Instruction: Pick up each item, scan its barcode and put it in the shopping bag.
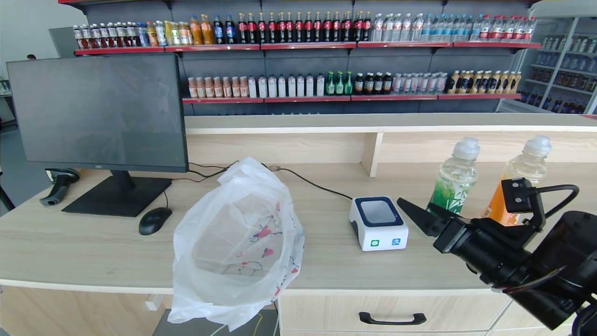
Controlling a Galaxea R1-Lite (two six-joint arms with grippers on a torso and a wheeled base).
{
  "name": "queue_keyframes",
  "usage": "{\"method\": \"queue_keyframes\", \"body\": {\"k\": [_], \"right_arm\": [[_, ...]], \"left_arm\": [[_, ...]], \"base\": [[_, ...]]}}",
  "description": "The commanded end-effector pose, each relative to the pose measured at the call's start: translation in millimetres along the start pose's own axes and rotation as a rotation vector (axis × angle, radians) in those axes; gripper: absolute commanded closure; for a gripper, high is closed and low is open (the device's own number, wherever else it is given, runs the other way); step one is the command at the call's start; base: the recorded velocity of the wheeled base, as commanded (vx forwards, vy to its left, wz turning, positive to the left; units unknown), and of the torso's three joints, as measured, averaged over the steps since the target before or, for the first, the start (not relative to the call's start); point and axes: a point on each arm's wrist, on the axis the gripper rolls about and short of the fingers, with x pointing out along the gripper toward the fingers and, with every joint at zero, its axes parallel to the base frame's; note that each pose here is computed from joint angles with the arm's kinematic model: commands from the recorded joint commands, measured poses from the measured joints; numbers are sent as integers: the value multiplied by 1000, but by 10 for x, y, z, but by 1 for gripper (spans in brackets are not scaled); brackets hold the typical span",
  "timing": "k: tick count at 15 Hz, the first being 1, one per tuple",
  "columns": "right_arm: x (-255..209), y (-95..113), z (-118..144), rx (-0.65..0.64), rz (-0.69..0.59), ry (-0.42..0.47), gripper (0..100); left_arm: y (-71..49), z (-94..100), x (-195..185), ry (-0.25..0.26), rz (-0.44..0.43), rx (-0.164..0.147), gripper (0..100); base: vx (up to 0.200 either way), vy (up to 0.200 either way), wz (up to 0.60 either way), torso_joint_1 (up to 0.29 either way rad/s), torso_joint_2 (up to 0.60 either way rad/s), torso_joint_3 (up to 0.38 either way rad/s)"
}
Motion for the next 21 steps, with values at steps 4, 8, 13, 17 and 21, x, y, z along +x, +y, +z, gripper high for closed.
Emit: {"method": "queue_keyframes", "body": {"k": [4, 8, 13, 17, 21], "right_arm": [[63, -129, -76, 49, -31, 38, 0], [160, -305, -135, 66, -89, 56, 0], [216, -396, -105, 84, -117, 35, 0], [245, -504, -53, 83, -150, 8, 0], [227, -581, -18, 81, -152, 7, 0]], "left_arm": [[0, 0, 0, -1, 1, 0, 0], [0, 0, 0, -1, 1, 0, 0], [0, 0, 0, -1, 1, 0, 0], [0, 0, 0, -1, 1, 0, 0], [0, 0, 0, -1, 1, 0, 0]], "base": [[0, 0, 0, 0, 0, 0], [0, 0, 0, 0, 0, 0], [0, 0, 0, 0, 0, 0], [0, 0, 0, 0, 0, 0], [0, 0, 0, 0, 0, 0]]}}
